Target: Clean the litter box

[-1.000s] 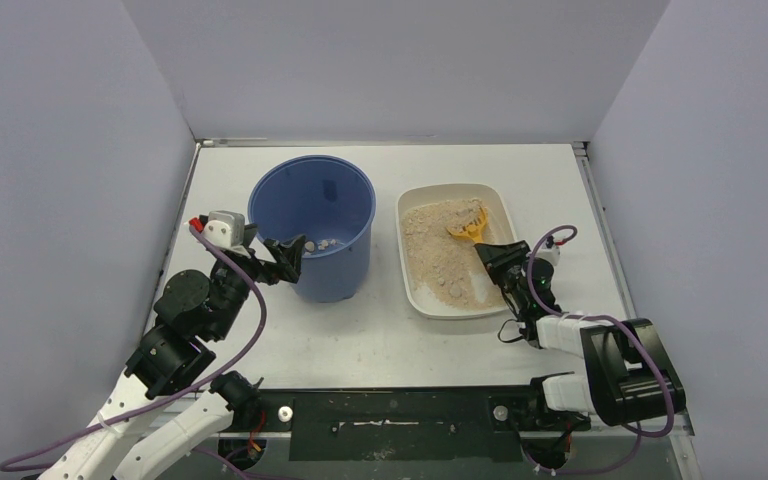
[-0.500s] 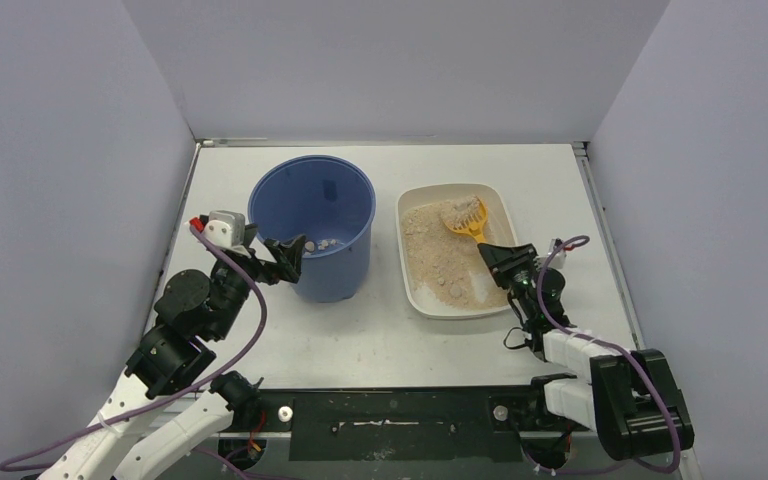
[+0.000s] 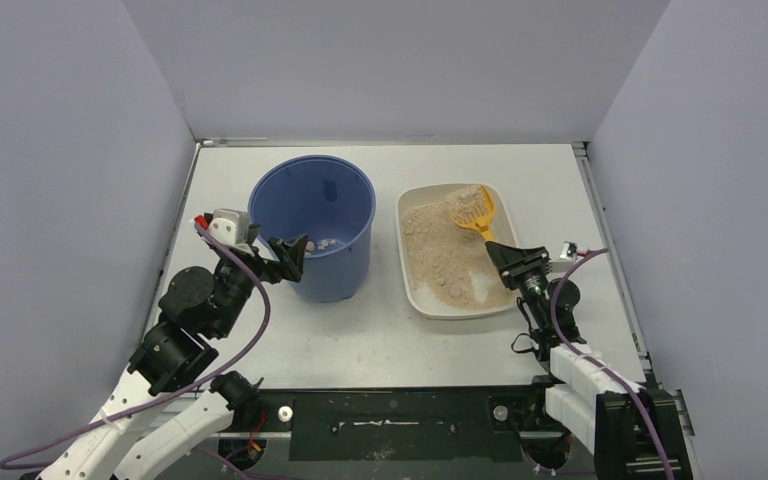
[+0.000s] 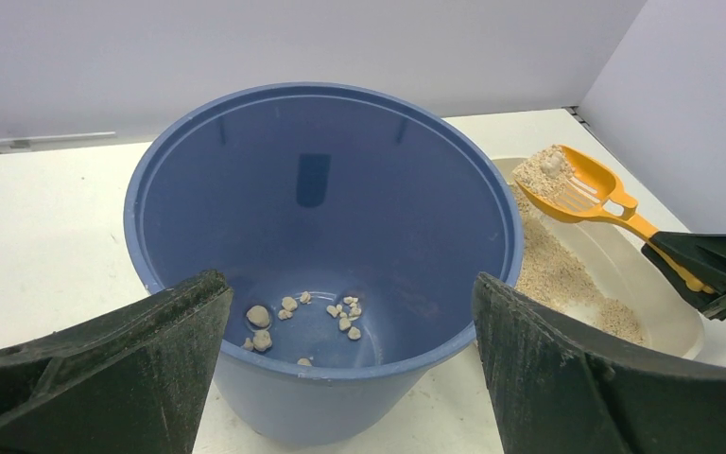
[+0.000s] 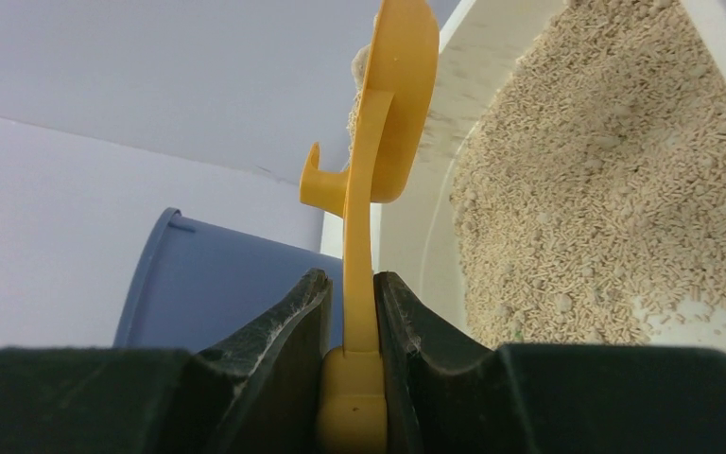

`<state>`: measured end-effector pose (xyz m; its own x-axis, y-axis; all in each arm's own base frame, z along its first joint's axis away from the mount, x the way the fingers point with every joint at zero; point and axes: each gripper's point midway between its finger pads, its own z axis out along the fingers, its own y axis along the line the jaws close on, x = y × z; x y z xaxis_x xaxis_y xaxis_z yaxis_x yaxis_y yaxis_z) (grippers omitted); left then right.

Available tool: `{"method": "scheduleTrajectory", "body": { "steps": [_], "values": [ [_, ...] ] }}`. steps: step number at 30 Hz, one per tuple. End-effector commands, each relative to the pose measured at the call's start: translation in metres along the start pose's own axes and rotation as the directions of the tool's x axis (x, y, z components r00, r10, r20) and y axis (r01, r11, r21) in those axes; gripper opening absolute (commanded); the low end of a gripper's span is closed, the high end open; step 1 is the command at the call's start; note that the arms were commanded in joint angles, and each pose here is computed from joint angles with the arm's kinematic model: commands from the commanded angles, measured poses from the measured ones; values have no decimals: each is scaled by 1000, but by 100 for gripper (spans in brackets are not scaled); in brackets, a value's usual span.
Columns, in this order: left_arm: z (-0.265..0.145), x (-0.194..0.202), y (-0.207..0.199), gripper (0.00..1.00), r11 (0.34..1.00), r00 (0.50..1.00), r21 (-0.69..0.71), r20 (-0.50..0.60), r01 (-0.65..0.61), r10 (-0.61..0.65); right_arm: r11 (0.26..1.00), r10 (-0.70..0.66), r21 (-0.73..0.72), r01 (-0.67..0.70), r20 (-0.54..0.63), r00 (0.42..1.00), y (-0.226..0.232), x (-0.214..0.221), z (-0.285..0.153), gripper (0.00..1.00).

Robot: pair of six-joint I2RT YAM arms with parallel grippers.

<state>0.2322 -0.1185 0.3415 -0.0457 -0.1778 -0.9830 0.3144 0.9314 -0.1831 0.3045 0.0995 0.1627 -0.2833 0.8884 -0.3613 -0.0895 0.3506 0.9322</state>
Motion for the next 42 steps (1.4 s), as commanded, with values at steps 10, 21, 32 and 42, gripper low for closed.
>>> {"method": "scheduleTrajectory", "body": {
  "steps": [10,21,32,42],
  "values": [
    [7,-7,-3,97,1000,1000,3,24,6,-6,970,23,-242,-26,-17,1000,68,-12,-27,0],
    [9,-5,-3,97,1000,1000,2,17,6,-6,970,106,-223,-101,13,994,59,-24,-33,0],
    [10,-5,-3,97,1000,1000,1,15,6,-6,962,79,-254,-101,-98,992,72,-3,-33,0],
    [8,-7,-3,97,1000,1000,7,19,11,-12,983,120,-135,-123,-28,992,48,-19,-32,0]
  ]
}}
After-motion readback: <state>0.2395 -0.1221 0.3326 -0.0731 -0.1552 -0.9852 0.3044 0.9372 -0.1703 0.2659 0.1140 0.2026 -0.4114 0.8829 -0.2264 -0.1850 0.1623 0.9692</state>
